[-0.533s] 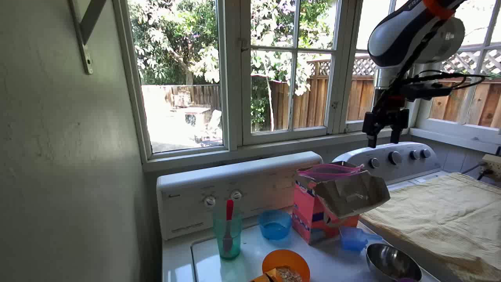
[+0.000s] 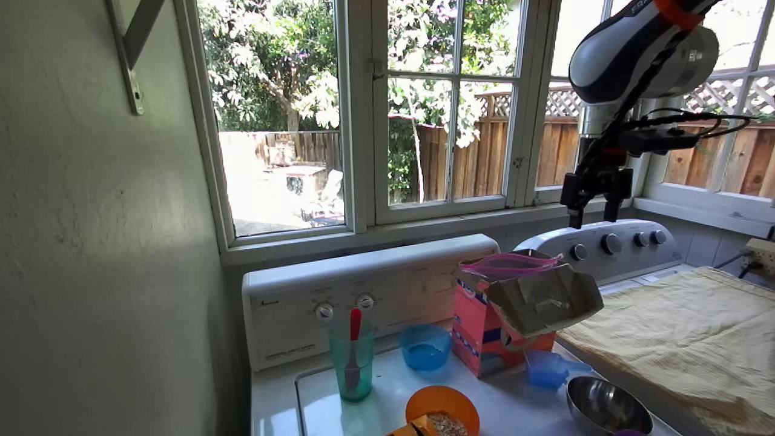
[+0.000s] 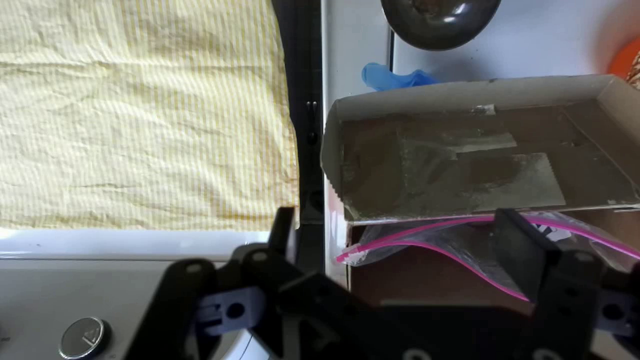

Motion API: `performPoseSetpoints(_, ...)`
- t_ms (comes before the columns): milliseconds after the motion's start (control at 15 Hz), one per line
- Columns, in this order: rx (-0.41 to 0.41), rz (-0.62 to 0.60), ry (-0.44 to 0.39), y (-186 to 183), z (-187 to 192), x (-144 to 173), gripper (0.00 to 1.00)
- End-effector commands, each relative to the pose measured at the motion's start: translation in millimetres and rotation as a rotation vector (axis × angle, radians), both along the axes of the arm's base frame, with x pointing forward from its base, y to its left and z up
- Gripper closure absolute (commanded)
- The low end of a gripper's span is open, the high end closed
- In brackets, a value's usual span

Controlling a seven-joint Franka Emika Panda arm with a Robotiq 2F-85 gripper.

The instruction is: Partially open the window

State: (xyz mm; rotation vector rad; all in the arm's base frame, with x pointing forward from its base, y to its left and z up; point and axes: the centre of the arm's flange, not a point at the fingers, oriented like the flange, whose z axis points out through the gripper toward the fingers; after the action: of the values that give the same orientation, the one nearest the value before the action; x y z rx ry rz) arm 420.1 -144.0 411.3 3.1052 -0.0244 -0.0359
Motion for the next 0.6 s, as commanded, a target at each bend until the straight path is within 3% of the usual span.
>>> performPoseSetpoints(0,0.0,0.0,0.0,0.0,0.0,0.0,0.0)
performPoseSetpoints(400,0.0,0.0,0.0,0.0,0.0,0.0,0.0)
performPoseSetpoints(533,-0.005,0.01,-0.043,6.4,8.8,18.8,0.0)
